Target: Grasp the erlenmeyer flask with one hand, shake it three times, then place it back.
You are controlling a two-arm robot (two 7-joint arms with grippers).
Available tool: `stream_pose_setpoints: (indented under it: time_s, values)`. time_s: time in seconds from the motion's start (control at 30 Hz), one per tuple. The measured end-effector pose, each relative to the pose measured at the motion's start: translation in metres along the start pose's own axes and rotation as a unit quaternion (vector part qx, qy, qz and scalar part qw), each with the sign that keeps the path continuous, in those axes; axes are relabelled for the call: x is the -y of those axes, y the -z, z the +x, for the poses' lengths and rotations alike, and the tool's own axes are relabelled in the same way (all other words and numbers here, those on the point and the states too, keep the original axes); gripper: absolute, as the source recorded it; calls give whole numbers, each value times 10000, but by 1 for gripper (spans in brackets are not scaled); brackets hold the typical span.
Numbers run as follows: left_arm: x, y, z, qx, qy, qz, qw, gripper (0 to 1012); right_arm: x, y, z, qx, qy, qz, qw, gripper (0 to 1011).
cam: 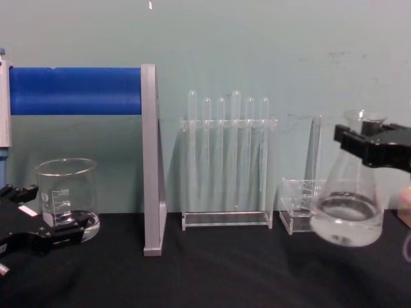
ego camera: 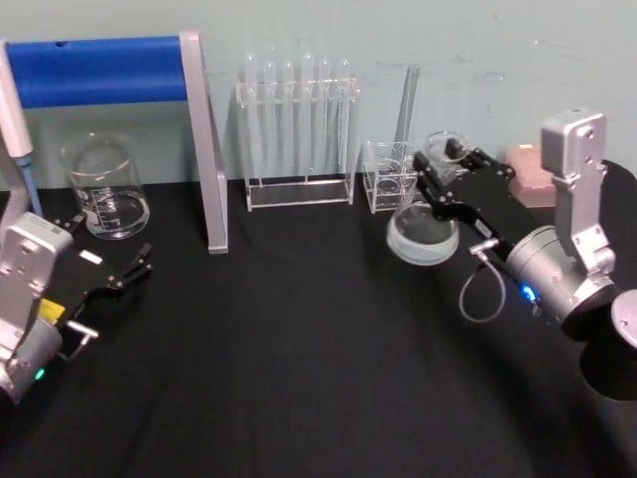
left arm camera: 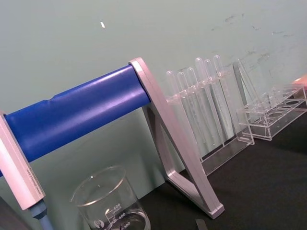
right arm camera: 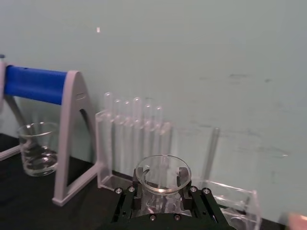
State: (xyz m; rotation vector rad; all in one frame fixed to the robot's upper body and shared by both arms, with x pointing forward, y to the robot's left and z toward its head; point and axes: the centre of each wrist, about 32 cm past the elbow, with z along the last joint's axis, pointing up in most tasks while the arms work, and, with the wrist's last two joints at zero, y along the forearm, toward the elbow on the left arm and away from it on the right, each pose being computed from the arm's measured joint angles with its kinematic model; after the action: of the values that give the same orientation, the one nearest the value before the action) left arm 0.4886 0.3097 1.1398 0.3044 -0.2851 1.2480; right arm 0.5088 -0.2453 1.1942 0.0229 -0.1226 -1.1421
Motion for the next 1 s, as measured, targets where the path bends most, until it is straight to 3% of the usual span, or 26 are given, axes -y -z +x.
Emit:
stream_pose_setpoints:
  time_s: [0.17,0.43,0.6,0.67,0.77,1.0]
  values:
    - [0,0,0,0,0,0,10000,1001,-25,15,-93,-20,-241,-25,9997,450]
    - [0,0,0,0,0,0,10000,1001,-71,29,-346,-54,-900,-70,9959,449]
    - [0,0,0,0,0,0,10000,1001,-88,27,-563,-68,-1477,-87,9890,450]
    - [0,0,0,0,0,0,10000,1001,-88,28,-590,-74,-1551,-91,9878,450]
    - [0,0,0,0,0,0,10000,1001,-86,30,-705,-94,-1871,-106,9822,450]
    - [0,0,0,0,0,0,10000,1001,-73,25,-827,-135,-2227,-114,9747,450]
